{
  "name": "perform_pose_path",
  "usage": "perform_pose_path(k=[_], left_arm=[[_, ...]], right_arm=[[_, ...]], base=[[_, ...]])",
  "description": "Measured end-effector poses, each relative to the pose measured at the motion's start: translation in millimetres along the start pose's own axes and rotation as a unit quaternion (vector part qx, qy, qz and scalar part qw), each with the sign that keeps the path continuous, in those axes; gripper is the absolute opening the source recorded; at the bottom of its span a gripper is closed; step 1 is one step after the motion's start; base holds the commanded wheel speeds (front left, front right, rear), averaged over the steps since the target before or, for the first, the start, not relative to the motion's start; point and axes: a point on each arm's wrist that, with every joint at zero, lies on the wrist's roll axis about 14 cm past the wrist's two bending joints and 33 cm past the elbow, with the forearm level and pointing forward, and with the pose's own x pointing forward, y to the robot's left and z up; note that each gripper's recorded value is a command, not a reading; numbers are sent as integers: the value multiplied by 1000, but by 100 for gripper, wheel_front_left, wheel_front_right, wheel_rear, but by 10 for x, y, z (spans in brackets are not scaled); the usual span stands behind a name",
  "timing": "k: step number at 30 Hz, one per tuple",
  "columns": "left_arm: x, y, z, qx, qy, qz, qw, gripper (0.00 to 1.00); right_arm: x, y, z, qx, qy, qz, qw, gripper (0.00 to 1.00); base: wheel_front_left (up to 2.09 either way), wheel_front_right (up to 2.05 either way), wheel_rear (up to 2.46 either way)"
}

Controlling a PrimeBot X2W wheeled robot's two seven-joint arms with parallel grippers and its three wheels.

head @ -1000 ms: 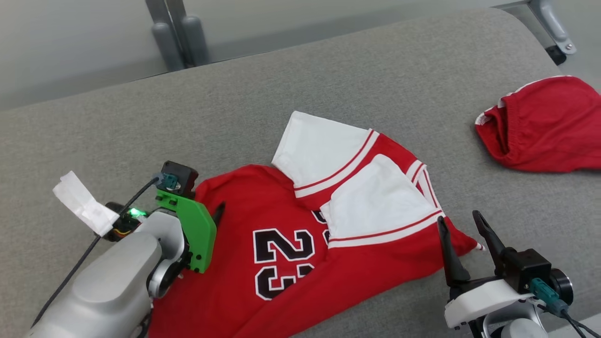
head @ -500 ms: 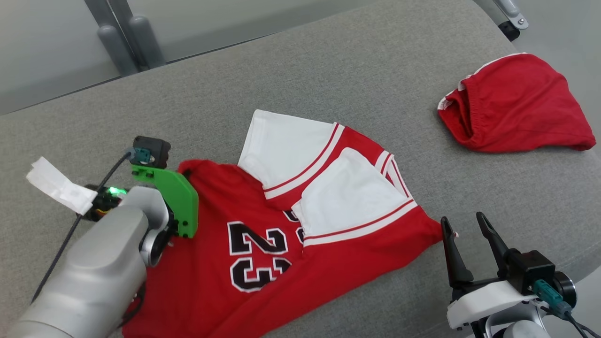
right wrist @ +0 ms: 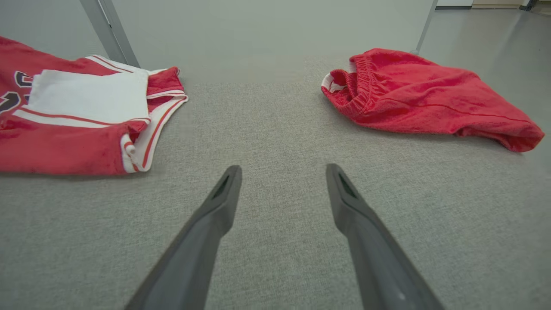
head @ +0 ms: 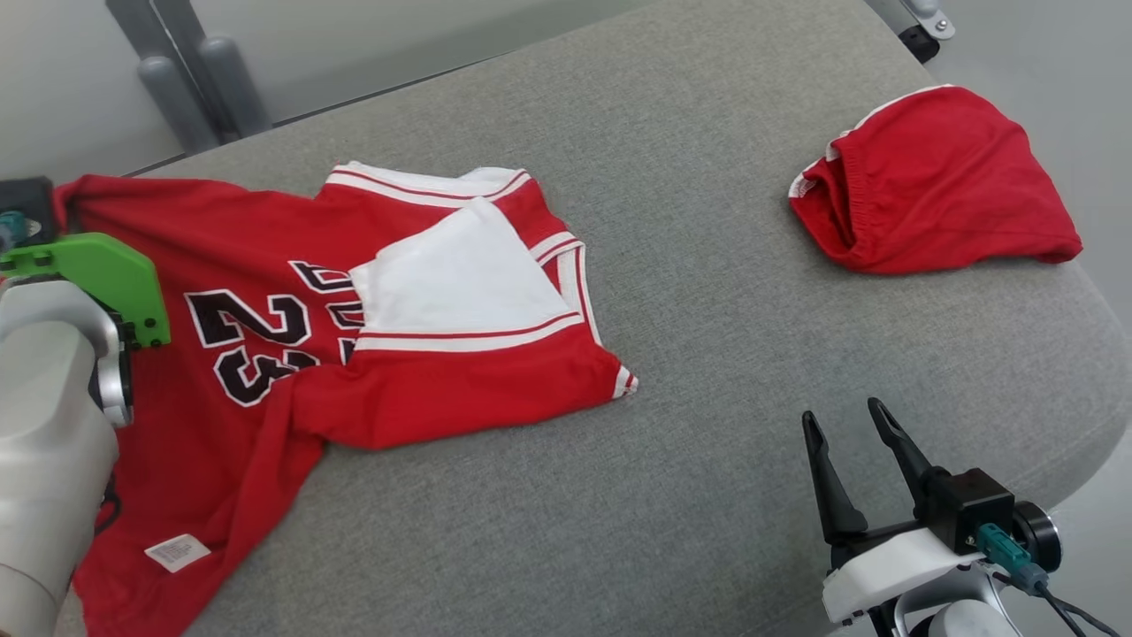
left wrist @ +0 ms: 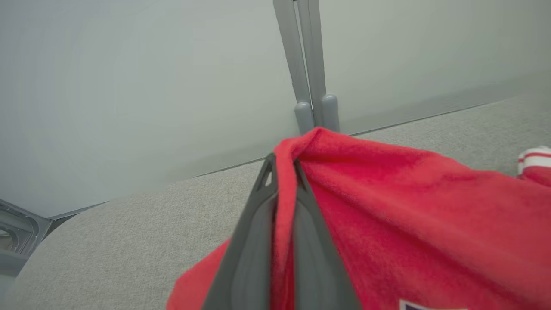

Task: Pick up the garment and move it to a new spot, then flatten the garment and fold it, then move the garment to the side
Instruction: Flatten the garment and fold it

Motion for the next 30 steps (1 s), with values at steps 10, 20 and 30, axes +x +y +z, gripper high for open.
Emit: perform_pose_path(k=[10, 20, 30], left_arm=[[17, -14, 88, -39, -27, 0, 999, 100], [-317, -1267, 61, -111, 0, -187, 976, 100], [-522, -1768, -502, -99, 117, -258, 954, 100]], right_arm=[[-95, -132, -91, 13, 14, -24, 1000, 100], [115, 89, -46, 13, 6, 14, 1000, 100], [14, -97, -75, 17, 12, -18, 1000, 100]], base=[[0, 0, 0], [0, 0, 0], [0, 0, 0]])
